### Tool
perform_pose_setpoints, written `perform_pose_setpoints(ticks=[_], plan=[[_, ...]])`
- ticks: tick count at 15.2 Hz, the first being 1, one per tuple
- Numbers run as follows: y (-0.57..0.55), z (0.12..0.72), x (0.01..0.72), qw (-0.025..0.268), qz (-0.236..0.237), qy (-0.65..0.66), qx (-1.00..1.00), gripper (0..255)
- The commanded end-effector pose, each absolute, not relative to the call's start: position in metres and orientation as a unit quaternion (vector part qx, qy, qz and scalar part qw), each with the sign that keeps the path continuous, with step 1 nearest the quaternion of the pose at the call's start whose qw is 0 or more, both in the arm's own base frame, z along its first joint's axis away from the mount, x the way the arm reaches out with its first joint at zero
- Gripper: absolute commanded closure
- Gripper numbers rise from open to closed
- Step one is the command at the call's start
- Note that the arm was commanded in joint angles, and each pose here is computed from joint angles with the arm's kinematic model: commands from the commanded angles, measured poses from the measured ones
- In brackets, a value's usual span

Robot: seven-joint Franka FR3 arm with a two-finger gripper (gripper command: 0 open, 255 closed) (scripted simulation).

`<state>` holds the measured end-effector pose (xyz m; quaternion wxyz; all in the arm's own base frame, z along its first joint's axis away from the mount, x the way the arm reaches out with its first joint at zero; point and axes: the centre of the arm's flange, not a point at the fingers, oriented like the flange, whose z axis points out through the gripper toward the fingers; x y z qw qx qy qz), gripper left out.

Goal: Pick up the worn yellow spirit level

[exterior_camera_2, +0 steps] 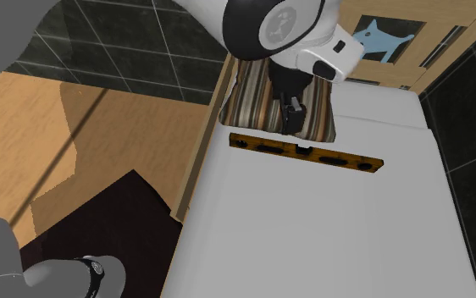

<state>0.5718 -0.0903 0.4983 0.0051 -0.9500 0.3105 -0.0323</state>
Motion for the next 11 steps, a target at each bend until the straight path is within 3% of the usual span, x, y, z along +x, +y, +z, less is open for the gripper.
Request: perform_pose_setpoints(ticks=[1, 11], plan=[[-0.101, 0.484, 0.592, 0.0, -0.029, 0.331, -0.943, 0], [-0.181, 0.417, 0.675, -0.028, -0.012, 0.429, -0.903, 0]])
